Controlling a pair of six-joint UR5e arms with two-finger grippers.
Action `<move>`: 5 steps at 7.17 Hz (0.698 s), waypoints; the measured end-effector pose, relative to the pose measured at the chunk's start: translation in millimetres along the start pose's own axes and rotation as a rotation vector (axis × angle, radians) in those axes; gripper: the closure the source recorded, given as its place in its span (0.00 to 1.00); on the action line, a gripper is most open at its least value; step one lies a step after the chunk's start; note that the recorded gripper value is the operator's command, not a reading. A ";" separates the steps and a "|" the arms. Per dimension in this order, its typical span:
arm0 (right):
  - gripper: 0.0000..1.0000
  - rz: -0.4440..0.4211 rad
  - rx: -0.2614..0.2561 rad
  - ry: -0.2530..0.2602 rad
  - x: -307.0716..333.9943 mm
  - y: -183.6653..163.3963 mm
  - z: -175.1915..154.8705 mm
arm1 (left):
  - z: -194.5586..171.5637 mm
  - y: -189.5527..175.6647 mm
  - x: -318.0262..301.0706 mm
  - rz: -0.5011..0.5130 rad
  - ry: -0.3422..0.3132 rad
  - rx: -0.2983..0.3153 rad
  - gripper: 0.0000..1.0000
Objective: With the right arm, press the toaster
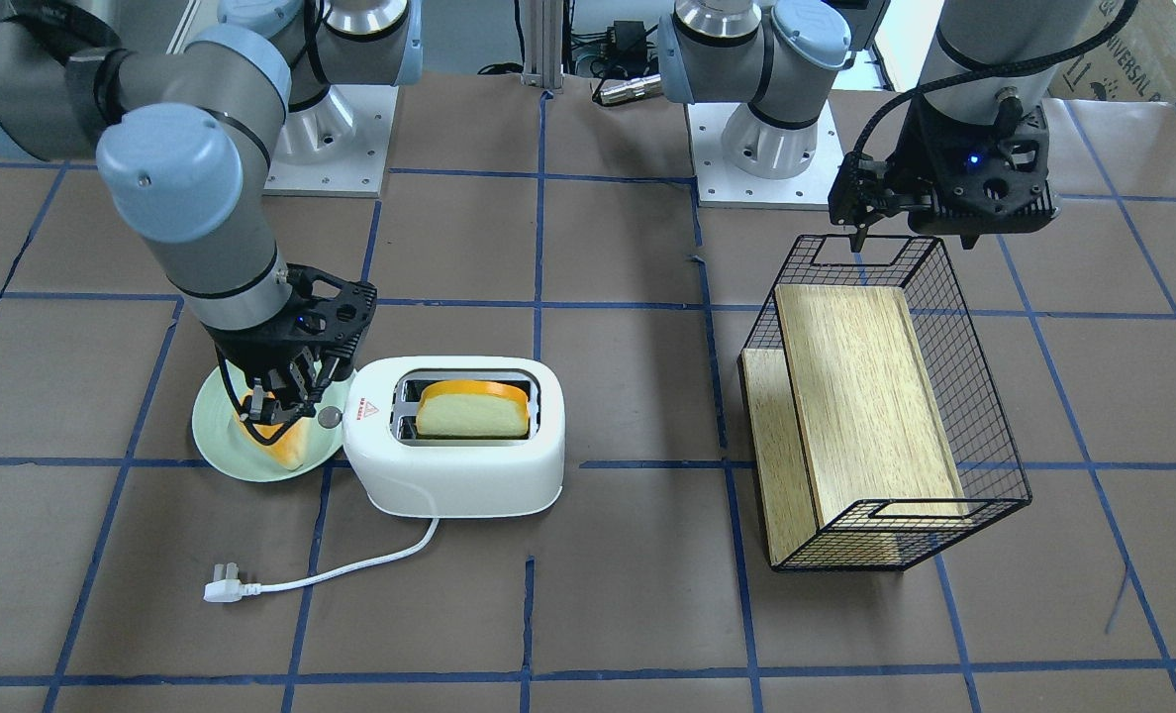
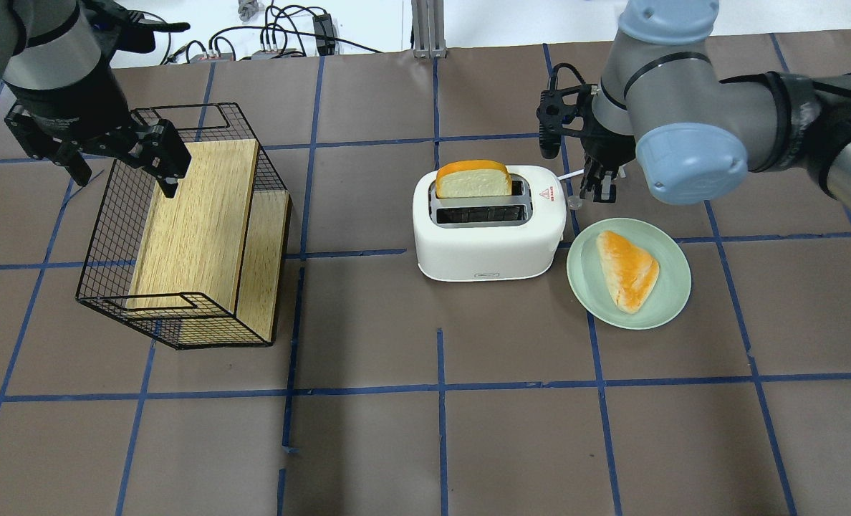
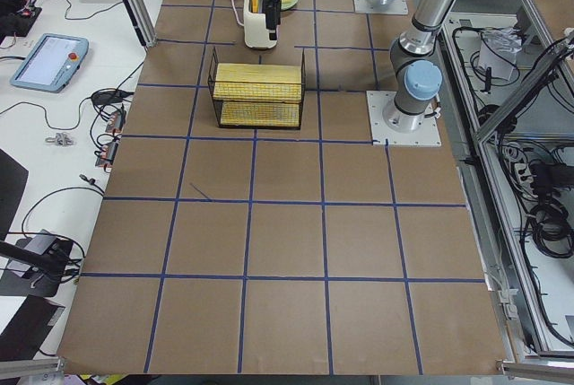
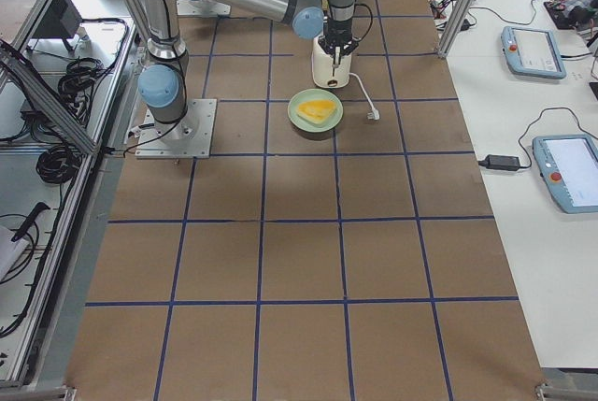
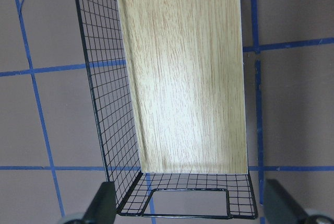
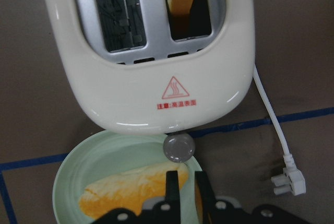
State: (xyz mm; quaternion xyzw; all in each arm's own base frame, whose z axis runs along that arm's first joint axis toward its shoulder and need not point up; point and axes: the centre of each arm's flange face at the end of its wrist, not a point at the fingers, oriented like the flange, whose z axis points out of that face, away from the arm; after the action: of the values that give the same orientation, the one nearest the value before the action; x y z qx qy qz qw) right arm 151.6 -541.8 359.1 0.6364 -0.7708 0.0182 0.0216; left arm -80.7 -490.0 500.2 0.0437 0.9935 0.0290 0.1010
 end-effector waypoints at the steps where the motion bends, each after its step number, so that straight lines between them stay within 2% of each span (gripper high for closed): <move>1: 0.50 0.117 0.011 0.007 -5.0 0.6 -28.8 | -0.1 0.0 0.0 0.000 0.000 0.000 0.00; 2: 0.31 0.270 0.030 0.002 -4.1 -1.2 -60.5 | -0.1 -0.1 -0.1 0.000 0.000 0.001 0.00; 3: 0.01 0.440 0.038 -0.021 0.4 -3.2 -93.5 | -0.1 -0.1 0.0 0.000 0.000 0.001 0.00; 5: 0.00 0.829 0.013 -0.060 8.9 -3.6 -146.4 | 0.1 -0.1 0.0 0.000 0.000 0.000 0.00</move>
State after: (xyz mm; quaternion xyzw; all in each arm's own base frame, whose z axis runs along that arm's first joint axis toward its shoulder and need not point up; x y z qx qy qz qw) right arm 154.9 -543.1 505.7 0.2723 -0.9620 0.0115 -0.0139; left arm -80.7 -490.1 500.1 0.0438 0.9935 0.0289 0.1010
